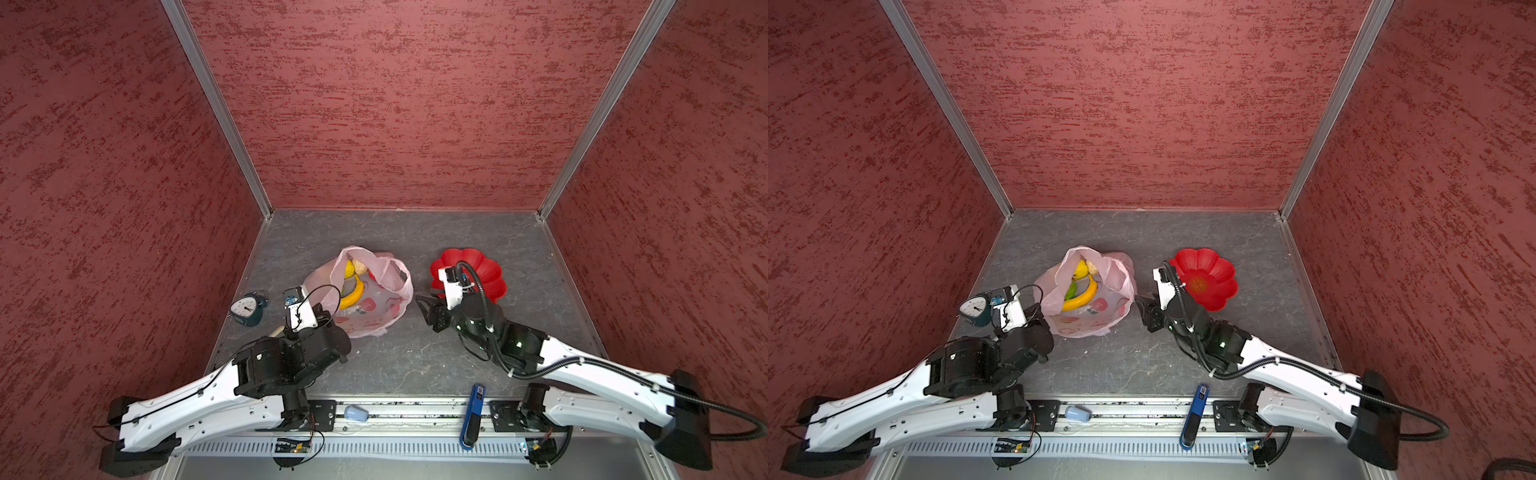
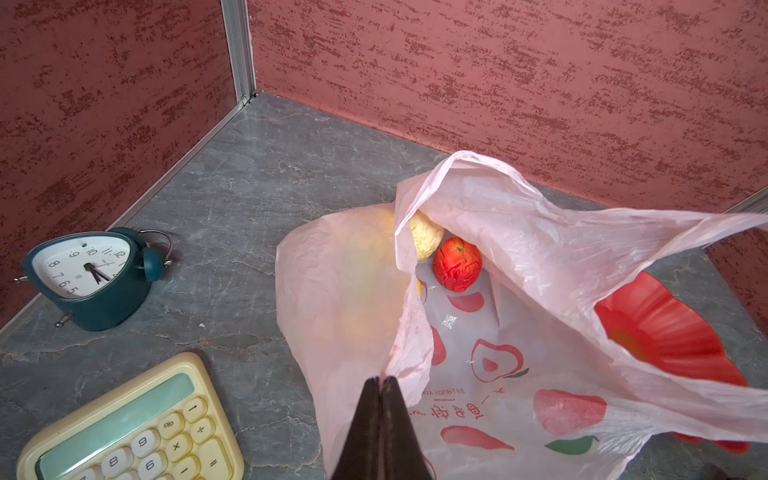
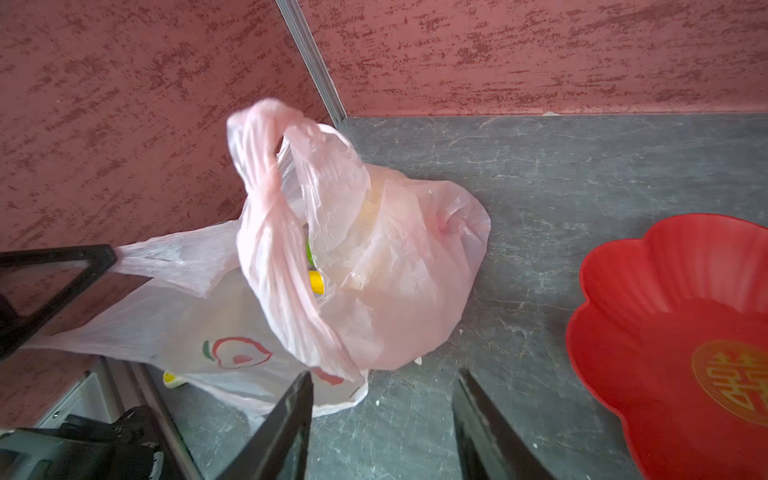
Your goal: Take the fake fruits out of the plastic bag
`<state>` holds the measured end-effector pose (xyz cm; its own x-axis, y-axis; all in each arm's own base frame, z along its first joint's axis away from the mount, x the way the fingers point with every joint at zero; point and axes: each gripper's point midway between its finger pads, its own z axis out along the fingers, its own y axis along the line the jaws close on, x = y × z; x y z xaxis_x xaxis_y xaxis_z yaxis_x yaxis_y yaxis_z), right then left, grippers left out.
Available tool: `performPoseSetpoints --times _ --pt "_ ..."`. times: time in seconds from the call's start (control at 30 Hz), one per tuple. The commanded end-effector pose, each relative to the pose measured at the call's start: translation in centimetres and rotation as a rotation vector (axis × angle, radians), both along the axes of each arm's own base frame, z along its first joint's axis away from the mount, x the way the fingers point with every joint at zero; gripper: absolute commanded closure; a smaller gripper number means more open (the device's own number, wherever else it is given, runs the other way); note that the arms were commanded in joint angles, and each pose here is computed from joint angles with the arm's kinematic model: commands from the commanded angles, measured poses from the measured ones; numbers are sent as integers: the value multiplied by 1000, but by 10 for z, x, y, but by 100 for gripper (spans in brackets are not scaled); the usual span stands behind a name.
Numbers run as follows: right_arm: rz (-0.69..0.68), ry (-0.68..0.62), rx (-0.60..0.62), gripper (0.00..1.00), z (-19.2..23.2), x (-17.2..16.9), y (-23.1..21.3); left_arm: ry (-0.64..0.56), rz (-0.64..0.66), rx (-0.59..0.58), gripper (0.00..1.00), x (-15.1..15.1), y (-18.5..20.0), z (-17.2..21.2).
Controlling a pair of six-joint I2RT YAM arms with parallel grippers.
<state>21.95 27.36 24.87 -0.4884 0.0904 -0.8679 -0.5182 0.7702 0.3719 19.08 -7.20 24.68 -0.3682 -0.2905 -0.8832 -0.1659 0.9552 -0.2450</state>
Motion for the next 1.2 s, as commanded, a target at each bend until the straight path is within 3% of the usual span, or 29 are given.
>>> performPoseSetpoints --times 0.0,0.23,0.4,0.53,0.67,0.97,1.17 --pt "-18 26 -52 47 13 -9 -12 -60 21 -38 93 2 4 14" --pt "106 -159 -36 51 111 -10 41 -74 16 -75 93 0 7 10" --pt "269 -146 -13 51 132 -6 121 -77 17 -87 94 0 6 9" --pt "358 -62 -42 51 93 2 178 -94 16 -117 94 0 6 10" --pt "343 47 -75 53 45 23 206 -109 13 -138 94 -1 6 12" --pt "256 200 -136 58 -31 65 203 -79 57 -141 95 -6 14 -1" --pt "239 258 -184 58 -73 67 188 -32 140 -115 96 -12 32 -8"
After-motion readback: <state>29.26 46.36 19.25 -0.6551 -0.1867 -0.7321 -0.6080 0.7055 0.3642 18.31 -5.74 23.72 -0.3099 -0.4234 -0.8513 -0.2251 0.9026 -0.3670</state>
